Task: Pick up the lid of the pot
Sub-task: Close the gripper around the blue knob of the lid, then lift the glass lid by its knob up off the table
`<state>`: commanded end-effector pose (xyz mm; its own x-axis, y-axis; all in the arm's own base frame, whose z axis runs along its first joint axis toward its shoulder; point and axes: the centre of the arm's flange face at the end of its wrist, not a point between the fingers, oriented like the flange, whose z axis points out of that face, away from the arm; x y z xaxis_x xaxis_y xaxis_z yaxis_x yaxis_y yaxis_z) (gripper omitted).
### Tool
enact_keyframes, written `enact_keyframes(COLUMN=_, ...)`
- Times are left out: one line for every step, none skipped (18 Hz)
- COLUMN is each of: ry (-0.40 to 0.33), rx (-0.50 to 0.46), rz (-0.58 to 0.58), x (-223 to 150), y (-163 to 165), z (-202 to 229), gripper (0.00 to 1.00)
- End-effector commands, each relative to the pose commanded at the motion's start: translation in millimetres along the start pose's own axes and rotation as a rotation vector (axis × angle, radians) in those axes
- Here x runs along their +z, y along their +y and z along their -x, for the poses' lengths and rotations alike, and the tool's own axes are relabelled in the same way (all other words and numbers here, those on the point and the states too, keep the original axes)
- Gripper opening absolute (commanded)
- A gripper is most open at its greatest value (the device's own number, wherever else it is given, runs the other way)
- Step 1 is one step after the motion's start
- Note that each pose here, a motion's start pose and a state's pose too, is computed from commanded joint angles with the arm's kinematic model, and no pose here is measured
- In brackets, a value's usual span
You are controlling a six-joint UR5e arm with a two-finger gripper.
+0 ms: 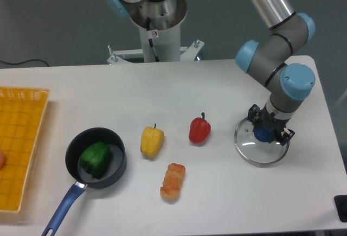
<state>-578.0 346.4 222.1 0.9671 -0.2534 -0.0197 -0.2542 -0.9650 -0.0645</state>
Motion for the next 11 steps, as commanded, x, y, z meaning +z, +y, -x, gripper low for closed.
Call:
enact_keyframes(ry=-0.004, rx=0.000, rz=-0.002, x=-4, y=0, z=0, gripper=0.62)
enact_keyframes(ry=-0.011, rx=0.001, rz=-0.001, x=-8, y=0, z=-1, gripper=0.62)
enact_keyframes(ry=-0.011, rx=0.004, rz=0.002, x=-10, y=-1, z=-2, gripper=0.62)
enact_keyframes(ry=-0.014, rx=0.004, rz=0.002, x=-14, y=-1, z=-2, gripper=0.62)
enact_keyframes(ry=-0.015, rx=0.006, rz=0.002, x=-17, y=-3, z=-3, gripper=0.62)
enact_keyframes(ry=-0.017, rx=0.012, rz=0.002, x=-19, y=-7, z=-4, gripper=0.62)
enact_keyframes(ry=-0.024, rx=0.017, rz=0.002, x=-24, y=-10, z=-6, gripper=0.62)
enact_keyframes(ry=-0.027, rx=0.017, rz=0.001, x=-26, y=-10, z=-6, gripper=0.62)
enact_keyframes(ry=-0.028, rx=0.017, rz=0.000, x=-30, y=-10, z=-7, gripper=0.62)
enact_keyframes(ry=-0.021, rx=0.018, rz=0.001, x=-33, y=-10, z=-9, gripper=0.62)
enact_keyframes(ry=-0.009, rx=0.017, rz=0.002, x=-37, y=-10, z=-11, gripper=0.62)
